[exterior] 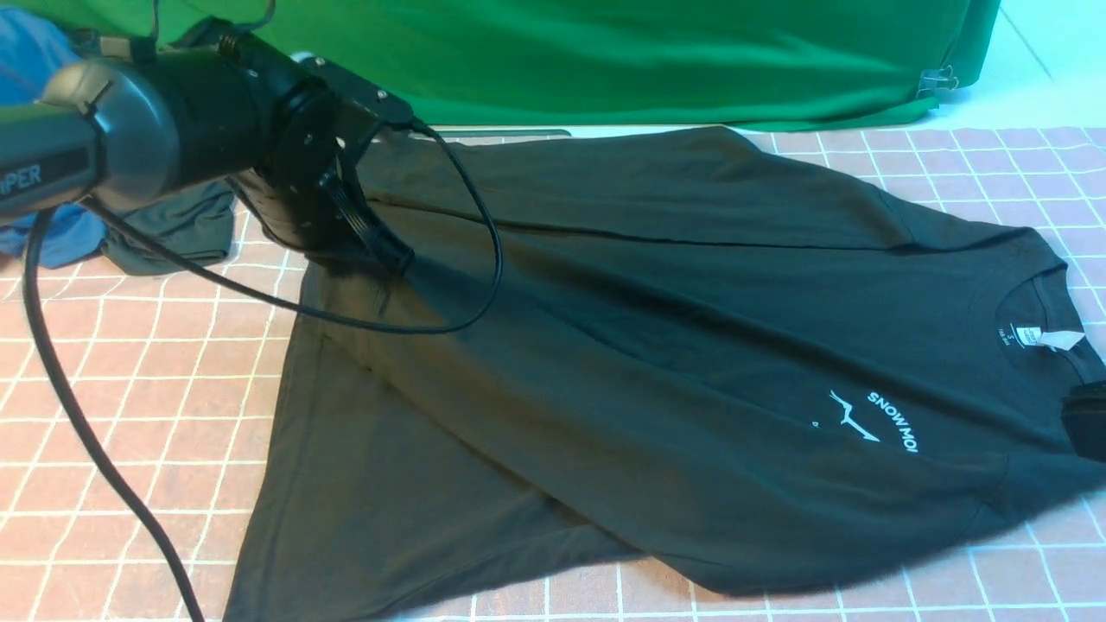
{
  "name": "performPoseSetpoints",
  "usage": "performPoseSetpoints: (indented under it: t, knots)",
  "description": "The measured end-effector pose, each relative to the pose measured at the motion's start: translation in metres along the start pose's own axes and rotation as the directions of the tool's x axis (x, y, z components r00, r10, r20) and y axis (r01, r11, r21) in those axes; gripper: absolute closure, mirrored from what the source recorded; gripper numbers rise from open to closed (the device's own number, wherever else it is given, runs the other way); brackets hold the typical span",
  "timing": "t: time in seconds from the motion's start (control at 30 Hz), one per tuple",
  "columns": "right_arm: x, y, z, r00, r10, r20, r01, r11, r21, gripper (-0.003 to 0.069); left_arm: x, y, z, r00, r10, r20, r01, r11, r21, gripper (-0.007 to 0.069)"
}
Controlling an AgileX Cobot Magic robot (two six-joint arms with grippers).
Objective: Fold a long-sleeved shirt over a pink coffee tablecloth.
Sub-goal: 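Fold the left side of the black T-shirt inward over its body, then grab the top left corner of the dark shirt with the left gripper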
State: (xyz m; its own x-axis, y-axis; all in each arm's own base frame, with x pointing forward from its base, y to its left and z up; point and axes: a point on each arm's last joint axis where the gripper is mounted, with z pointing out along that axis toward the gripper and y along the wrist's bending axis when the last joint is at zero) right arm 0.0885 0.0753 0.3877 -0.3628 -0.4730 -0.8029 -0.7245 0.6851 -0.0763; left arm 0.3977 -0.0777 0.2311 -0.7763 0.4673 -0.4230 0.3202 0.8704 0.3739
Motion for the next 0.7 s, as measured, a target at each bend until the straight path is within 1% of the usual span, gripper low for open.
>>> performPoseSetpoints:
  t: [0.03,0.07,0.1,0.13,0.17,0.23,0.27,0.3,0.33,0.37,0.4,0.43,0.47,0.5,0.53,0.57,0.6,0.63,0.7]
  knots:
    - [0.0,0.0,0.0,1.0,0.0,0.0,0.0,1.0,0.0,0.0623,-0.001,0.001,-0.001,1.0,-0.013,0.005,0.013,1.0,-0.007,0.0434]
    - [0.0,0.0,0.0,1.0,0.001,0.0,-0.001,1.0,0.0,0.0623,-0.001,0.001,-0.001,1.0,-0.025,0.005,0.025,1.0,-0.009,0.0426]
    - [0.0,0.0,0.0,1.0,0.002,0.0,-0.002,1.0,0.0,0.0623,-0.003,0.003,-0.002,0.998,-0.063,0.012,0.063,0.998,-0.019,0.0368]
    - [0.0,0.0,0.0,1.0,0.005,0.0,-0.005,1.0,0.0,0.0623,-0.004,0.004,-0.003,0.997,-0.082,0.015,0.082,0.996,-0.023,0.0344]
    - [0.0,0.0,0.0,1.0,0.011,0.0,-0.011,1.0,0.0,0.0623,-0.008,0.007,-0.006,0.991,-0.135,0.027,0.136,0.99,-0.032,0.0287]
    - [0.0,0.0,0.0,1.0,0.015,0.0,-0.015,1.0,0.0,0.0623,-0.013,0.012,-0.01,0.976,-0.213,0.048,0.215,0.976,-0.041,0.0248]
    - [0.0,0.0,0.0,1.0,0.015,0.001,-0.015,1.0,0.0,0.0623,-0.016,0.016,-0.013,0.963,-0.263,0.06,0.265,0.963,-0.042,0.0246]
    - [0.0,0.0,0.0,1.0,0.016,0.001,-0.016,1.0,0.0,0.0623,-0.02,0.021,-0.017,0.942,-0.327,0.077,0.33,0.943,-0.04,0.0253]
    - [0.0,0.0,0.0,1.0,0.017,0.001,-0.017,1.0,0.0,0.0623,-0.023,0.024,-0.019,0.929,-0.359,0.087,0.363,0.931,-0.034,0.026]
    - [0.0,0.0,0.0,1.0,0.025,0.001,-0.025,1.0,0.0,0.0623,-0.029,0.034,-0.025,0.893,-0.439,0.103,0.442,0.897,-0.012,0.0297]
    - [0.0,0.0,0.0,1.0,0.03,0.001,-0.03,1.0,-0.001,0.0623,-0.034,0.043,-0.029,0.85,-0.518,0.094,0.517,0.855,0.033,0.0368]
    - [0.0,0.0,0.0,0.999,0.035,0.002,-0.035,0.999,-0.002,0.0623,-0.038,0.053,-0.034,0.818,-0.567,0.092,0.563,0.823,0.068,0.0418]
    - [0.0,0.0,0.0,0.999,0.04,0.003,-0.04,0.999,-0.003,0.0623,-0.042,0.063,-0.037,0.779,-0.623,0.069,0.614,0.78,0.119,0.0485]
    - [0.0,0.0,0.0,0.999,0.043,0.002,-0.043,0.999,-0.002,0.0623,-0.045,0.073,-0.038,0.738,-0.674,0.034,0.659,0.732,0.173,0.0538]
    - [0.0,0.0,0.0,0.999,0.044,0.002,-0.044,0.999,-0.002,0.0623,-0.047,0.082,-0.037,0.698,-0.716,-0.009,0.7,0.679,0.222,0.0572]
    - [0.0,0.0,0.0,0.999,0.045,0.002,-0.045,0.999,-0.003,0.0623,-0.049,0.09,-0.033,0.663,-0.747,-0.052,0.731,0.631,0.258,0.0592]
    - [0.0,0.0,0.0,0.999,0.046,0.002,-0.046,0.999,-0.003,0.0623,-0.05,0.092,-0.03,0.647,-0.758,-0.075,0.745,0.608,0.275,0.06]
    - [0.0,0.0,0.0,0.999,0.049,0.002,-0.049,0.999,-0.003,0.0623,-0.05,0.102,-0.022,0.623,-0.775,-0.107,0.766,0.576,0.284,0.0606]
    - [0.0,0.0,0.0,0.998,0.058,0.003,-0.058,0.998,-0.005,0.0623,-0.05,0.108,-0.003,0.613,-0.779,-0.135,0.778,0.565,0.275,0.0611]
